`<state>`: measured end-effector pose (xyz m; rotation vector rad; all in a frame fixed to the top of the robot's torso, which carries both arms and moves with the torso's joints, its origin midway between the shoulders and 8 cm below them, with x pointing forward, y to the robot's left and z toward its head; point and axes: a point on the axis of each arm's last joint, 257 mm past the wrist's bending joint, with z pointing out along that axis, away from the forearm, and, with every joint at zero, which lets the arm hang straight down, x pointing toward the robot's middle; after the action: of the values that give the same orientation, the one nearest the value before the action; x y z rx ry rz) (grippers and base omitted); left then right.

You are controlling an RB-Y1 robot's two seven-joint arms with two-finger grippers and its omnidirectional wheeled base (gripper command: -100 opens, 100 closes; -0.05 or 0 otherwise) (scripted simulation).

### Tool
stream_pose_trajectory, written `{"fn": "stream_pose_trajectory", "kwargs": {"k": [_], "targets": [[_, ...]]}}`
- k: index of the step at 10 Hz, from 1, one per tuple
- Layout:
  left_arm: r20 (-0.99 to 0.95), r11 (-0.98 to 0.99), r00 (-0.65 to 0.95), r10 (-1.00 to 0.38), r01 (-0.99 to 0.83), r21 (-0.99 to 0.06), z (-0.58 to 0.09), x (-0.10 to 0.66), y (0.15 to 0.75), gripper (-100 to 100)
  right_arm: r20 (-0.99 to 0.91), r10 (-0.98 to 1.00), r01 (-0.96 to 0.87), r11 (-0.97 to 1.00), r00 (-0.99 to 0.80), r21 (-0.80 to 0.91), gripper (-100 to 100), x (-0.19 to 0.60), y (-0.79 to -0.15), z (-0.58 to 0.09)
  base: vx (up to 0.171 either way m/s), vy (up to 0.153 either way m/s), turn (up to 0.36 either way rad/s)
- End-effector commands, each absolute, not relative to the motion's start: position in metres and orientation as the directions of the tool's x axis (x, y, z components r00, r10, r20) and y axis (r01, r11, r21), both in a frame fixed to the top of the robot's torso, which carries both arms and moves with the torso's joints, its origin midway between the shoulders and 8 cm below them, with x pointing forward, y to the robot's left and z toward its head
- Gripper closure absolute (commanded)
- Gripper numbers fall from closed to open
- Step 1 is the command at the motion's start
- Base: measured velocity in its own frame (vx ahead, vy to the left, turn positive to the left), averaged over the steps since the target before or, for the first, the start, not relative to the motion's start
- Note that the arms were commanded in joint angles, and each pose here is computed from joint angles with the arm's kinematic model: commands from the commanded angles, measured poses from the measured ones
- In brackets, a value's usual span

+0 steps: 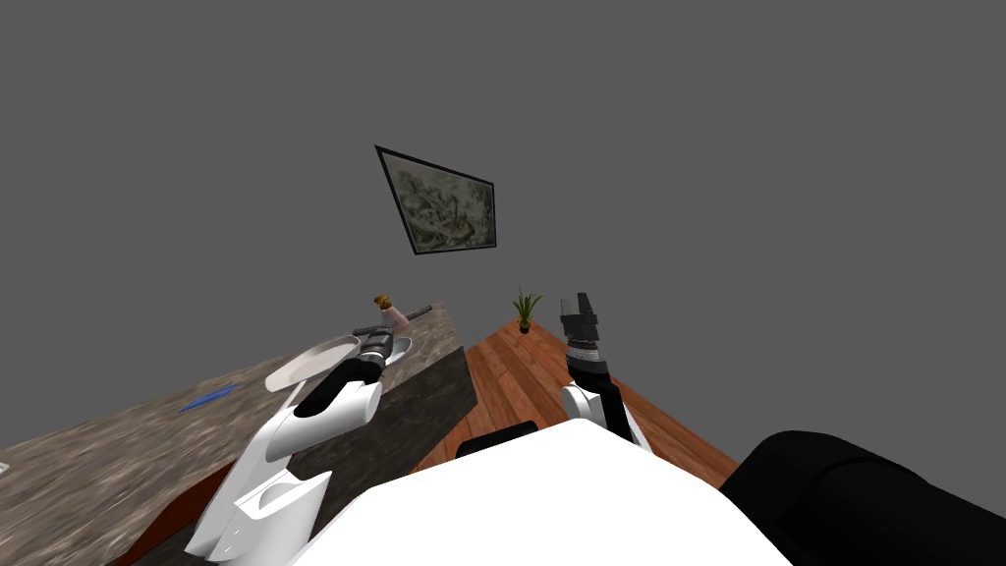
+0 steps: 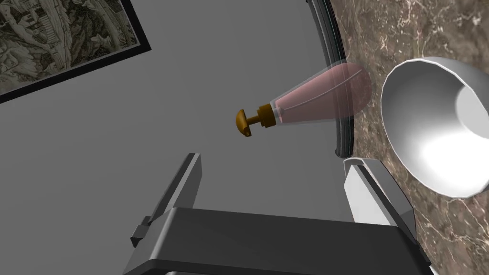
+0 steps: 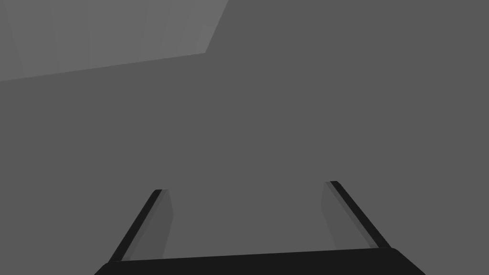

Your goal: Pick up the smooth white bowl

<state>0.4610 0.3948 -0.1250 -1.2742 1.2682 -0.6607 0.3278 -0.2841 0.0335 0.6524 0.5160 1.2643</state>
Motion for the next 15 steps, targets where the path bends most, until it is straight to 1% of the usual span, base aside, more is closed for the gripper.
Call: {"fn": "stream_pose_trajectory", "kwargs": {"k": [1,5,8,10,15], "targets": [[-0.291,0.213,0.26,-0.92,-0.291,-0.933,-0.131,0.46,0.395,-100,-0.001,0.973,-0.696,0.167,0.233,0.699,0,0.328,-0.284,0.033,-0.005,0.036,-0.102],[-0.266,0.157,0.266,-0.927,-0.369,-0.916,-0.151,0.455,0.398,-100,-0.001,0.973,-0.695,0.167,0.233,0.699,0,0.328,-0.284,0.033,-0.002,0.046,-0.053],[-0.214,0.08,0.279,-0.936,-0.423,-0.903,-0.167,0.452,0.395,-100,-0.001,0.973,-0.695,0.167,0.233,0.699,0,0.328,-0.284,0.033,0.001,0.058,-0.083],[-0.214,0.065,0.28,-0.936,-0.46,-0.886,-0.177,0.447,0.396,-100,-0.001,0.973,-0.695,0.167,0.233,0.699,0,0.328,-0.284,0.033,-0.001,0.048,-0.022],[-0.144,-0.049,0.304,-0.942,-0.55,-0.834,-0.204,0.436,0.388,-100,-0.001,0.973,-0.695,0.167,0.233,0.699,0,0.328,-0.284,0.033,0.008,0.063,-0.071]]}}
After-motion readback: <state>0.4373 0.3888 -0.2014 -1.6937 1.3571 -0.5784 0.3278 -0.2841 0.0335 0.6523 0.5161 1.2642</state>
